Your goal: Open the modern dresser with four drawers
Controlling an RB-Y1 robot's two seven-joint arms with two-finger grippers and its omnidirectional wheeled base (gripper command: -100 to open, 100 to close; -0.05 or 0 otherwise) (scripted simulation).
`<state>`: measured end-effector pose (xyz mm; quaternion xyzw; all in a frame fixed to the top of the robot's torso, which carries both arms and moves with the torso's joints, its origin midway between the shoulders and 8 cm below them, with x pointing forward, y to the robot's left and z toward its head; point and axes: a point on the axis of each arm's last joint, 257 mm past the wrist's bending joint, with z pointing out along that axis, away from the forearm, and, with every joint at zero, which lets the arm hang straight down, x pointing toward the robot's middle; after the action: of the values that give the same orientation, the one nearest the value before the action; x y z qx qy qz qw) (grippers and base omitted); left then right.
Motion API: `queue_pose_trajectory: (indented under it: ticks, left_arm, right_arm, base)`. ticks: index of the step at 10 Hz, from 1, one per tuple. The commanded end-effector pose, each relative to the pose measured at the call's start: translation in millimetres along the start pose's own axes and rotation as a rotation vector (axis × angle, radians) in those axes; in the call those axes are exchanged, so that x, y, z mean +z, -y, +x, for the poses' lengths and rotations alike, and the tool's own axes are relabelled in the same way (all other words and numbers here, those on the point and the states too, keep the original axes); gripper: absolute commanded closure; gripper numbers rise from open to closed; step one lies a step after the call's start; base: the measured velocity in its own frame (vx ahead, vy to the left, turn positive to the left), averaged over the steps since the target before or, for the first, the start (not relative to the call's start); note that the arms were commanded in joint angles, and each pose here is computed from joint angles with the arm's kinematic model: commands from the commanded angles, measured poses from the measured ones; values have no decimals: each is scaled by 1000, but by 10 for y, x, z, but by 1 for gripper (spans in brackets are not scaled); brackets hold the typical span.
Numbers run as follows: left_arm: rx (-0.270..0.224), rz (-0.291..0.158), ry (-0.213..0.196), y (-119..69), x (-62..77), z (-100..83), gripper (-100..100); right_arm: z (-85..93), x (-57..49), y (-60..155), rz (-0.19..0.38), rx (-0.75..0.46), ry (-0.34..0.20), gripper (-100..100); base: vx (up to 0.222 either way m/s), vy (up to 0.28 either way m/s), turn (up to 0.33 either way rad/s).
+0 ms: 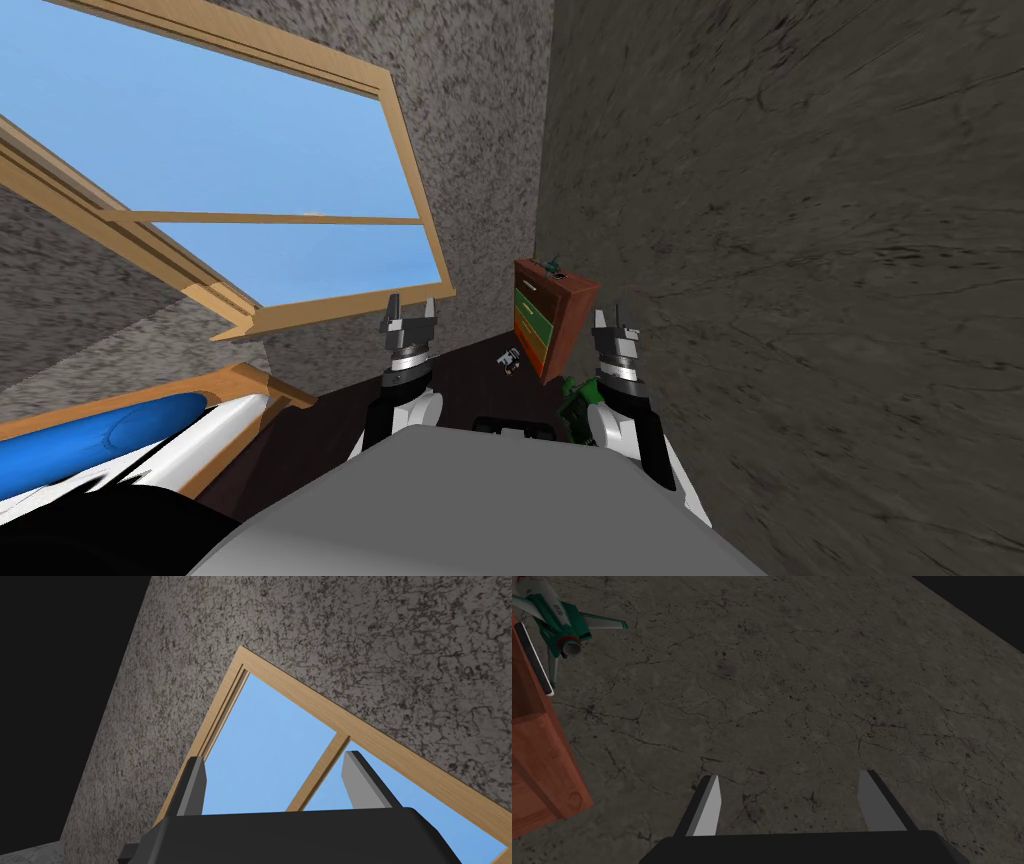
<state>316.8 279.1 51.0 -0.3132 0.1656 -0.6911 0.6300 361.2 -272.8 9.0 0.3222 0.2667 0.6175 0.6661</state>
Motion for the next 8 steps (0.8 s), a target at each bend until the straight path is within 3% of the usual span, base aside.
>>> queue_pose_trajectory:
  ticks: [1,2,3,6,7,8]
  left_arm:
    - [0,0,0,0,0,0,0]
    - [0,0,0,0,0,0,0]
    - [0,0,0,0,0,0,0]
    - [0,-1,0,-2,-1,0,0]
    - [0,-1,0,-2,-1,0,0]
    - [0,-1,0,-2,-1,-1,0]
  right_arm:
    - [0,0,0,0,0,0,0]
    - [0,0,0,0,0,0,0]
    - [37,-31,192,54,-63,-48,-100]
    - [26,-138,645,179,-194,-112,-100]
    - [28,-138,645,179,-195,-113,-100]
    - [-3,-199,840,233,-251,-133,-100]
  base:
    - [0,0,0]
    - [0,0,0]
    - [15,35,62]
    - [23,89,58]
    - [11,64,25]
    - [8,58,47]
